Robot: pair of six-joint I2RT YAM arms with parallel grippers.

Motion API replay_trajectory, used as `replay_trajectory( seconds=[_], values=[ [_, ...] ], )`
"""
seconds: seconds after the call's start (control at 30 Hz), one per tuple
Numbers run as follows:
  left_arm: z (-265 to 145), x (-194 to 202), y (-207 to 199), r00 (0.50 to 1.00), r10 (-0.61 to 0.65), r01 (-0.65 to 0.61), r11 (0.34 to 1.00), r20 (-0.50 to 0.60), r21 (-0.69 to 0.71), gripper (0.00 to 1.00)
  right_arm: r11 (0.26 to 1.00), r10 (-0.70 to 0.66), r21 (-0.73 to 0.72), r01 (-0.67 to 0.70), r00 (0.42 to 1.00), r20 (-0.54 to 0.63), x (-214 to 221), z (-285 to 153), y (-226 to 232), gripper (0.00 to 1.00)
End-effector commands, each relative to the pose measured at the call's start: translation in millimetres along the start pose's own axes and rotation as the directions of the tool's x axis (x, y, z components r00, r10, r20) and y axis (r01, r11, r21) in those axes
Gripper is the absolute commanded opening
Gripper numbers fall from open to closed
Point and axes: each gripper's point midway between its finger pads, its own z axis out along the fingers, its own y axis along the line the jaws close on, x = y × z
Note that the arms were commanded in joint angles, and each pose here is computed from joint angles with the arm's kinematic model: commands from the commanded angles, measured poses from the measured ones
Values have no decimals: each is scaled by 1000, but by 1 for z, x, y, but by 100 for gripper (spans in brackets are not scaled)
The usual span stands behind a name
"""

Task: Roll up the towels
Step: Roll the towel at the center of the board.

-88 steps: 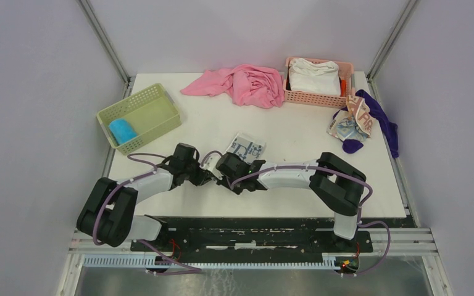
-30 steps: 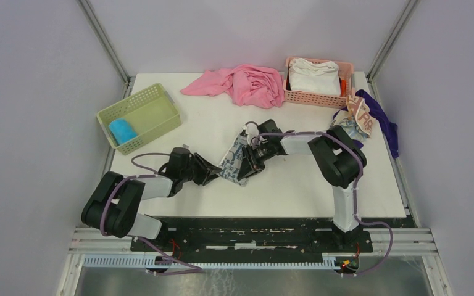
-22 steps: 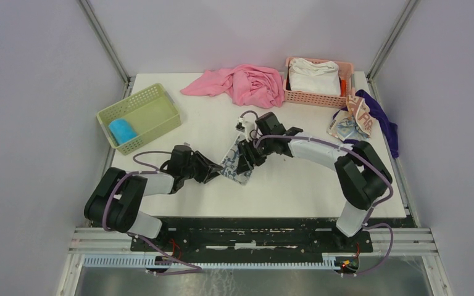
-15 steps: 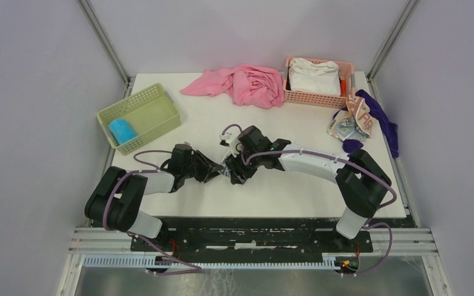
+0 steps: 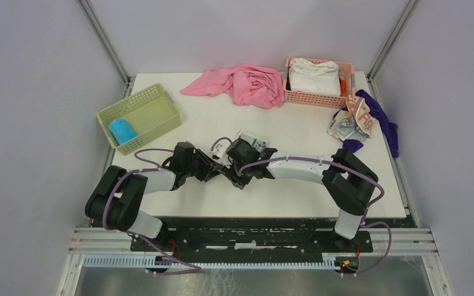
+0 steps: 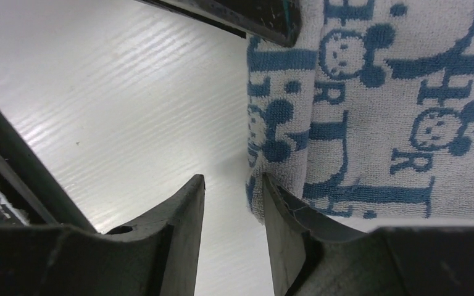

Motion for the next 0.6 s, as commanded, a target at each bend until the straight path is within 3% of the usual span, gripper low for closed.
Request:
replay_trajectory(
  seconds=[0.0, 0.43, 0.57],
  values=[
    [-4, 4, 71, 999, 4, 5, 961, 33, -275, 43, 995, -23, 93, 24, 1000, -12, -6, 2, -17, 47],
    [0, 3, 63, 999, 35, -29, 961, 16, -275, 45, 981, -33, 188, 53, 994, -106, 21, 9, -35, 49],
    [1, 4, 54, 999, 52, -48, 966, 7, -253, 51, 987, -31, 154, 52, 990, -138, 27, 17, -30, 50]
  ],
)
